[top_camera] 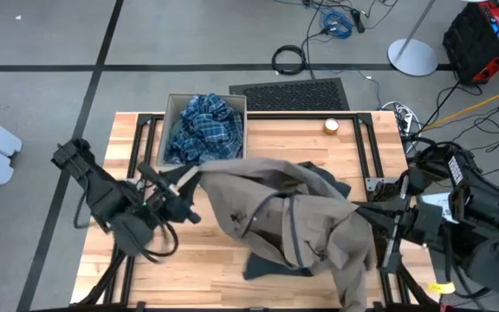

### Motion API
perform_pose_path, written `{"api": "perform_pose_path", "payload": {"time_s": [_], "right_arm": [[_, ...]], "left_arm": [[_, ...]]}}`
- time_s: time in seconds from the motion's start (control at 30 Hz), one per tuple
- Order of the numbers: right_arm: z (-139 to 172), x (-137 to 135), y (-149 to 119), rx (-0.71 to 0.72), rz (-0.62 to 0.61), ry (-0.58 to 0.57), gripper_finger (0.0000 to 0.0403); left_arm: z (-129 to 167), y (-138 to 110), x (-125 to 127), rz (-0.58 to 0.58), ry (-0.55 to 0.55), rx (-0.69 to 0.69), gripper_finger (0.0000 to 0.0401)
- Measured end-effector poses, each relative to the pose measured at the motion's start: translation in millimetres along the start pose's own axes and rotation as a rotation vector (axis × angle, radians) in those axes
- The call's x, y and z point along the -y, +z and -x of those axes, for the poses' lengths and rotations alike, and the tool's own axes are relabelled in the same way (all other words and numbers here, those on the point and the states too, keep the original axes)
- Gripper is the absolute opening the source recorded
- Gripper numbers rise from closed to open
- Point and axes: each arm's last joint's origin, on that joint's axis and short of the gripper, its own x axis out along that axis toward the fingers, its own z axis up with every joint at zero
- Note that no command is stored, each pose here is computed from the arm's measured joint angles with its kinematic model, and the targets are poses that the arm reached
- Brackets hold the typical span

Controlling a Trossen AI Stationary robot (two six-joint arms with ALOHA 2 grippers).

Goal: Sort clothes
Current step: Put the brown jacket into the laundry organizer

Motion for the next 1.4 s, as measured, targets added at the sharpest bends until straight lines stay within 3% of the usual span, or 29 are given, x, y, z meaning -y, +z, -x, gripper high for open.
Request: {"api": "perform_pose_path", "payload": {"time_s": [0.13,0.27,0.33,0.43,0.6,0.7,0.87,1.1,1.27,1.4], "right_arm": [[5.0,11.4,5.2,0.001,-0.05,0.023,0.0],[8.4,20.6,9.1,0.003,-0.096,0.036,0.0],[8.8,23.4,10.3,-0.002,-0.108,0.05,0.0],[9.0,25.1,11.1,-0.004,-0.125,0.057,0.0],[8.9,25.0,11.1,-0.006,-0.142,0.06,0.0],[8.9,25.6,11.3,-0.006,-0.168,0.059,0.0],[9.0,26.2,11.5,-0.007,-0.202,0.059,0.0],[9.1,25.5,11.2,-0.019,-0.211,0.086,0.0],[8.7,25.1,11.1,-0.026,-0.198,0.102,0.0],[8.7,25.0,11.1,-0.027,-0.195,0.105,0.0]], "left_arm": [[9.5,-33.4,20.5,0.062,-0.047,0.027,0.0139],[14.3,-53.8,31.4,0.094,-0.235,-0.015,0.0139],[14.5,-57.9,39.2,0.075,-0.314,-0.04,0.0139],[14.0,-62.7,51.6,-0.048,-0.38,-0.056,0.0139],[10.7,-60.1,70.1,-0.275,-0.34,-0.027,0.0139],[9.4,-54.6,83.0,-0.497,-0.266,0.018,0.0139],[12.7,-41.8,100.5,-0.823,-0.034,0.047,0.0139],[18.3,-25.9,94.1,-0.857,-0.019,0.06,0.0139],[8.3,-14.0,75.2,-0.799,-0.038,0.04,0.0139],[-6.1,-15.8,76.0,-0.942,-0.151,0.056,0.0139]]}}
